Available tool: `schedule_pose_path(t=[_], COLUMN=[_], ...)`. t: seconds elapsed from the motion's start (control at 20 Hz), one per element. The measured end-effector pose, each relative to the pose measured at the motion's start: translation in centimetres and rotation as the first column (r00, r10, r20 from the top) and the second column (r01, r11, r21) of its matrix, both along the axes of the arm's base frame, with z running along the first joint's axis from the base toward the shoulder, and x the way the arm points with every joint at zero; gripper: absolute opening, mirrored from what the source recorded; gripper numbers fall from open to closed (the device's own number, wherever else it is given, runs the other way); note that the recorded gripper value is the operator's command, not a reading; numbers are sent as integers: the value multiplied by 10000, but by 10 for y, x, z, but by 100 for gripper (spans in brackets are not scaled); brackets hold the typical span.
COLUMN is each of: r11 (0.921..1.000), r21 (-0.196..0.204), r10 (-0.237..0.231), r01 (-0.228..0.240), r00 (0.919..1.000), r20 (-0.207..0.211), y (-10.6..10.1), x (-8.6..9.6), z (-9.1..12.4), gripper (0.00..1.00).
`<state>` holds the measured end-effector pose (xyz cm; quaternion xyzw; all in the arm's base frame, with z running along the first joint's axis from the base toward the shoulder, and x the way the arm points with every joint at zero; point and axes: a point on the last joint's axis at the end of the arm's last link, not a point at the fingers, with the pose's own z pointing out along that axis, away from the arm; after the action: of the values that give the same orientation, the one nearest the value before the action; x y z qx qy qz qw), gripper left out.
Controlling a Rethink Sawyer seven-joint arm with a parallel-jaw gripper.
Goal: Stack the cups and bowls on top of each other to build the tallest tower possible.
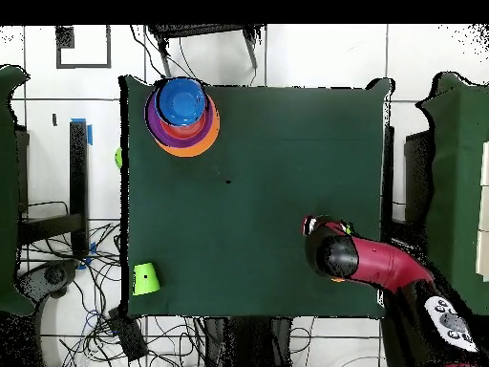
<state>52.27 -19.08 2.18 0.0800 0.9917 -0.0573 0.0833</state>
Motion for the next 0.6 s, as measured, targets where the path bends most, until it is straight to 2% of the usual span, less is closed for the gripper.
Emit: schedule_pose_path(t=[0.6], r11=[9998], r21=[-48], r10=[-182], r01=[182], r00=[9998], r20=[-40], y=[-10], x=[-5], z=[0], gripper=[100])
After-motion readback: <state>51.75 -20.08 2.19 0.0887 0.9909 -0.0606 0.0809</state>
